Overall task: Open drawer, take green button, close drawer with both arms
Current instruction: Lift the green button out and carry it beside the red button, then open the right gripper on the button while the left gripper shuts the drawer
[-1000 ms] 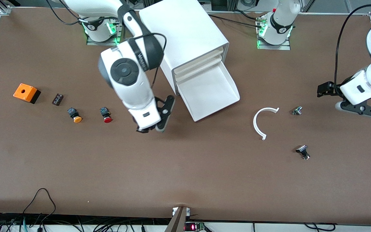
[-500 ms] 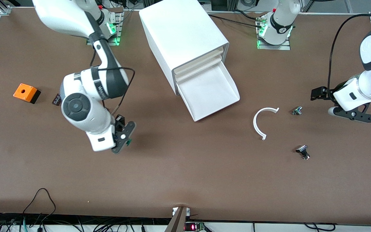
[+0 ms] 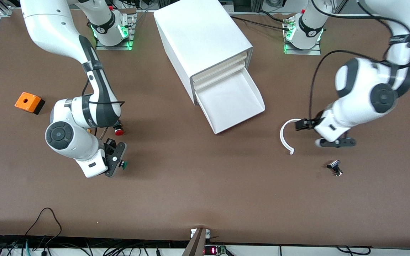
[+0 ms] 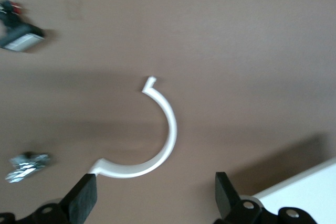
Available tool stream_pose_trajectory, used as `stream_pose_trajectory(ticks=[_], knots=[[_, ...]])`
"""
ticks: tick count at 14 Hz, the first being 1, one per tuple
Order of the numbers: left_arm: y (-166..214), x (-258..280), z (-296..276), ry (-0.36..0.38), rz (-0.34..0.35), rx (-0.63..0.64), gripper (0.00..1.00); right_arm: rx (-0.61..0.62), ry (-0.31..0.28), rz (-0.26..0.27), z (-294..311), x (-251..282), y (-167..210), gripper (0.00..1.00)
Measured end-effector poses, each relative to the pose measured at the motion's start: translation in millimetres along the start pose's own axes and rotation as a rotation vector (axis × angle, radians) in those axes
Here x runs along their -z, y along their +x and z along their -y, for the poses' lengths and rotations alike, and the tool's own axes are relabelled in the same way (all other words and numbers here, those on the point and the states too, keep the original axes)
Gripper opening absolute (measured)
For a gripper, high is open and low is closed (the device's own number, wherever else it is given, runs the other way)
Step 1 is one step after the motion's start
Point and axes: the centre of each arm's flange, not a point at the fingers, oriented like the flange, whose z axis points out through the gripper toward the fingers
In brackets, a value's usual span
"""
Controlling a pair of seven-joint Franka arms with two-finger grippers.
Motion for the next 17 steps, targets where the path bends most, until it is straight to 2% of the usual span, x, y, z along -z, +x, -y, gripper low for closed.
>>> stream_pose_trajectory(ticks=[4,6,9,13,14,17], knots=[[-10,-65,-46,-0.034,-0.073,0.127,0.99,0.075,0.008,-0.066,6,-52,-30,0.41],[-16,-92,-69,-0.046,-0.083,0.195,0.99,0.105,0.009,-0.098,8,-71,-50,0.41],[-28,-122,-95,-0.054,-0.079,0.271,0.99,0.138,0.014,-0.106,13,-89,-68,0.41],[-42,-151,-116,-0.043,-0.052,0.263,0.99,0.146,0.014,-0.108,13,-91,-74,0.42],[-47,-154,-123,-0.045,-0.043,0.254,0.99,0.142,0.015,-0.110,13,-91,-75,0.45],[-70,-164,-146,-0.068,0.027,0.256,0.99,0.102,0.012,-0.152,10,-85,-73,0.76]])
